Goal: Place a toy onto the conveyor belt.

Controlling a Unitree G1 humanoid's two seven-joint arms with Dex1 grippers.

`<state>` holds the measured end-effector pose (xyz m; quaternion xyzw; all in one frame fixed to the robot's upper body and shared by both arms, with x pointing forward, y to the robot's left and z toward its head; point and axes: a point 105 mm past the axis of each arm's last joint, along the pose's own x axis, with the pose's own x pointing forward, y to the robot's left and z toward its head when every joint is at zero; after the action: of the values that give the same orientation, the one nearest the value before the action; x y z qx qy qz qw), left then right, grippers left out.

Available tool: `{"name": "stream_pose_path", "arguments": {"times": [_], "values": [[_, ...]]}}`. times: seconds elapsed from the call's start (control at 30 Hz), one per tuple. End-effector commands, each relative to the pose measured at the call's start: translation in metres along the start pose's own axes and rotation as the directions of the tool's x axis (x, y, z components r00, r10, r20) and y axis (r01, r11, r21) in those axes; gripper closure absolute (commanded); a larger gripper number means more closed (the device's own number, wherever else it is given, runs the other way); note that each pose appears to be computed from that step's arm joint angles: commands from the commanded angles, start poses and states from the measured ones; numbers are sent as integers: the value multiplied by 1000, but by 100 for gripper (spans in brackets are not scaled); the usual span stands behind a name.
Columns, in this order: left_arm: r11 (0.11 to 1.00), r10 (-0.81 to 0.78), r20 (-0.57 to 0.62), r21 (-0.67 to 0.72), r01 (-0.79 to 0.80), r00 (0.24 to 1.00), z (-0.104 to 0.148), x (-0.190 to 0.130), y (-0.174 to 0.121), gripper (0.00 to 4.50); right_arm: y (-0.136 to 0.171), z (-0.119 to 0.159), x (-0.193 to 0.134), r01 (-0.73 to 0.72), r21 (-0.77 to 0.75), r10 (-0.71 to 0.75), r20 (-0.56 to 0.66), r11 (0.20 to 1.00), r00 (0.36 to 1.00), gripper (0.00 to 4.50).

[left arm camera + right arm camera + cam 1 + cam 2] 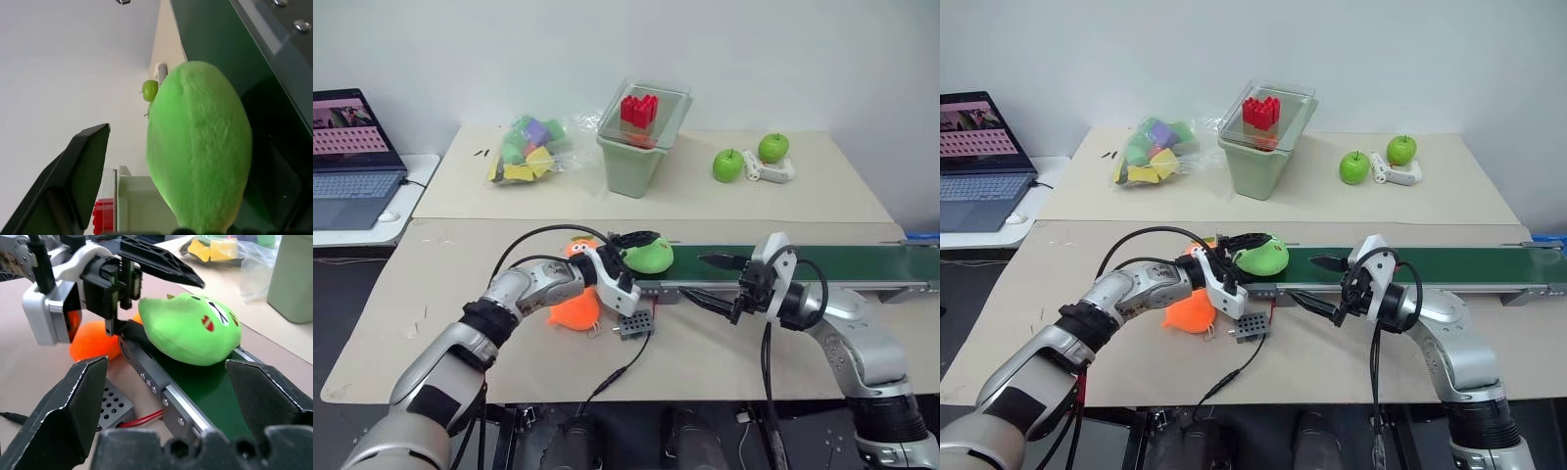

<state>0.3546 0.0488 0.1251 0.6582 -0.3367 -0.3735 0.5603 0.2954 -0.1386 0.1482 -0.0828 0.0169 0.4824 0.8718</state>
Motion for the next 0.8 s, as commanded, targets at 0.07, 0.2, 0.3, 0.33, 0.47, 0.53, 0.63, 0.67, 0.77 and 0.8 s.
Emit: {"name": "stream_pose_path", "arguments": {"times": [0.07,0.2,0.3,0.33,0.47,0.53,0.63,0.67,0.77,0.8], "values": [[992,-123,-48,-21,122,991,-13,-25,-22,6,1,12,2,-21,-32,22,44,999,999,0],[988,-155,-70,-21,154,985,-20,-34,-24,6,2,13,5,-27,-29,28,49,999,998,0],[986,-164,-74,-28,163,984,-21,-37,-25,6,2,13,7,-31,-27,32,55,999,998,0],[986,-168,-75,-31,166,983,-21,-38,-26,6,3,13,8,-32,-27,33,55,999,998,0],[985,-169,-88,-51,165,982,-23,-40,-26,6,3,13,8,-34,-24,36,55,999,998,0],[985,-170,-94,-56,166,981,-23,-40,-26,6,3,13,8,-36,-22,38,54,999,998,0],[983,-176,-115,-70,169,978,-27,-44,-27,6,4,13,8,-41,-20,42,53,999,998,0],[984,-171,-129,-75,162,977,-30,-46,-25,6,4,13,9,-42,-20,43,53,999,998,0],[985,-135,-214,-133,108,967,-47,-59,-18,6,4,13,8,-45,-20,46,51,999,998,0],[984,-113,-254,-161,73,961,-55,-63,-13,6,4,12,8,-45,-20,46,49,999,998,0]]}}
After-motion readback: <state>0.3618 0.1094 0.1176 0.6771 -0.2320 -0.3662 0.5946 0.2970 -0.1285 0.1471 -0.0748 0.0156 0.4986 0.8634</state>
